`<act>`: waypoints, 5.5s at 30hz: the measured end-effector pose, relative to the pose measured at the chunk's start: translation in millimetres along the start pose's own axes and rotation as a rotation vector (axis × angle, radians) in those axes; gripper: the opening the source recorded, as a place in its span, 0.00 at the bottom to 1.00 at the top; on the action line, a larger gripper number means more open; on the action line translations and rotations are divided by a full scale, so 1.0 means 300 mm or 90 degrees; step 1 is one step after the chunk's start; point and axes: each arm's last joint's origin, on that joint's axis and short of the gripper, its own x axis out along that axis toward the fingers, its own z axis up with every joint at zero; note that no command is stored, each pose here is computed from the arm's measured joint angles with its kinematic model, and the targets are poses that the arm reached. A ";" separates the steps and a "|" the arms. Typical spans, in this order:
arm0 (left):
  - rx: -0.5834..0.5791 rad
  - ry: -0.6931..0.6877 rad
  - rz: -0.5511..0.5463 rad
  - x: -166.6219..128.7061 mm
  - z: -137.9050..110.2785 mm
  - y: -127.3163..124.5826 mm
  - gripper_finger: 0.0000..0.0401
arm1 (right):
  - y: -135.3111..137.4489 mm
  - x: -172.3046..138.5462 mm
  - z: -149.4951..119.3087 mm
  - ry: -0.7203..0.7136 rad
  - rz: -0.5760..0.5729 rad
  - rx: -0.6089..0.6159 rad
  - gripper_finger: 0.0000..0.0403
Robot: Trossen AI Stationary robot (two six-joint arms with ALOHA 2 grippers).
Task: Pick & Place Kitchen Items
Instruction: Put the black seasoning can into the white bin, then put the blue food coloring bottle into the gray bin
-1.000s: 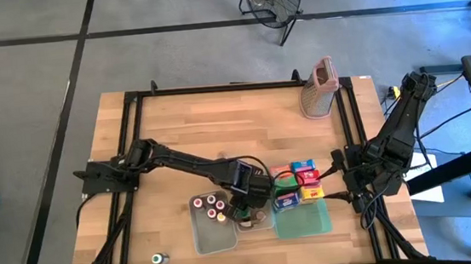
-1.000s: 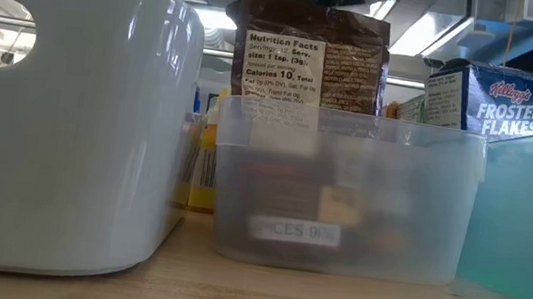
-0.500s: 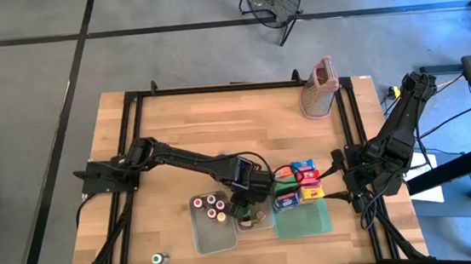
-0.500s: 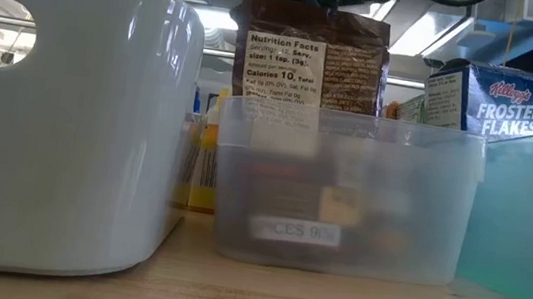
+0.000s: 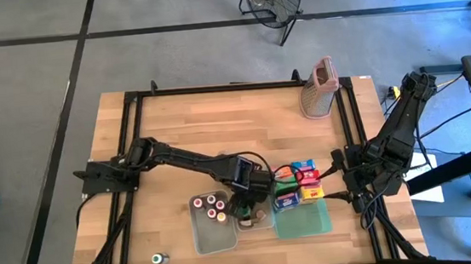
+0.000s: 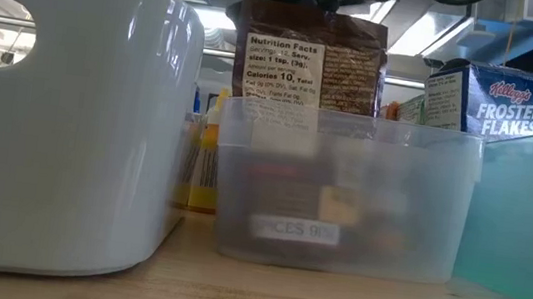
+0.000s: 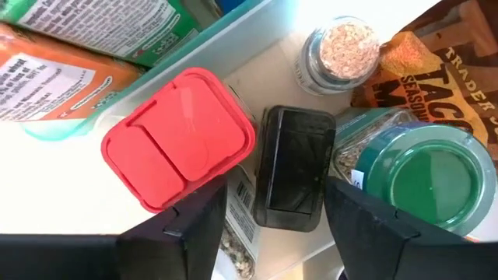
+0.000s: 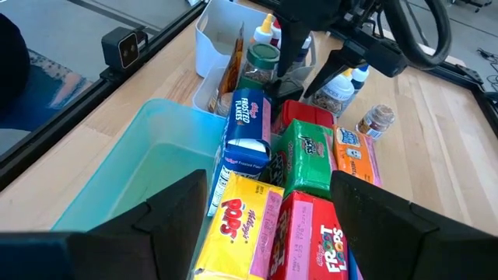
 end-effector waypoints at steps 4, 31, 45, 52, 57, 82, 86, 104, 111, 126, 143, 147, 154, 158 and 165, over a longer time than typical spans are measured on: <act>0.013 0.000 0.000 0.000 0.003 -0.012 0.52 | 0.000 0.000 0.000 0.000 0.001 0.000 0.68; 0.035 0.135 0.062 -0.244 -0.021 -0.075 0.52 | 0.000 0.000 0.000 0.001 0.004 0.000 0.68; -0.090 0.055 0.146 -0.400 -0.040 -0.195 0.51 | 0.000 0.000 0.001 0.000 0.001 -0.002 0.68; -0.052 0.063 0.130 -0.441 -0.095 -0.114 0.52 | 0.000 0.000 0.000 0.000 0.002 0.021 0.68; -0.075 0.107 0.112 -0.462 -0.222 -0.049 0.51 | 0.001 0.001 0.000 0.003 0.006 0.020 0.68; -0.150 0.001 0.079 -0.235 -0.467 0.082 0.51 | -0.002 0.001 0.001 -0.003 -0.017 0.006 0.68; -0.151 -0.026 0.072 -0.236 -0.457 0.089 0.51 | -0.002 0.001 0.001 -0.003 -0.017 0.004 0.68; -0.162 -0.044 0.077 -0.142 -0.480 0.084 0.50 | -0.002 0.001 0.001 -0.003 -0.017 0.004 0.68; -0.160 -0.055 0.079 -0.116 -0.487 0.083 0.50 | -0.002 0.001 0.001 -0.003 -0.017 0.004 0.68; -0.160 -0.066 0.050 -0.086 -0.474 0.086 0.50 | -0.002 0.001 0.000 -0.003 -0.017 -0.001 0.68; -0.129 -0.026 0.041 -0.025 -0.477 0.102 0.46 | -0.002 0.001 0.000 -0.003 -0.016 -0.001 0.68; -0.142 -0.021 0.042 -0.012 -0.478 0.115 0.41 | -0.002 0.001 0.000 -0.003 -0.017 0.000 0.68; -0.136 -0.030 0.047 -0.011 -0.475 0.120 0.39 | -0.002 0.001 0.000 -0.003 -0.017 -0.001 0.68; -0.135 -0.030 0.047 -0.011 -0.475 0.120 0.39 | -0.002 0.001 0.000 -0.002 -0.017 -0.001 0.68; -0.145 -0.016 0.044 -0.027 -0.473 0.121 0.37 | -0.002 0.001 0.000 -0.002 -0.017 -0.003 0.68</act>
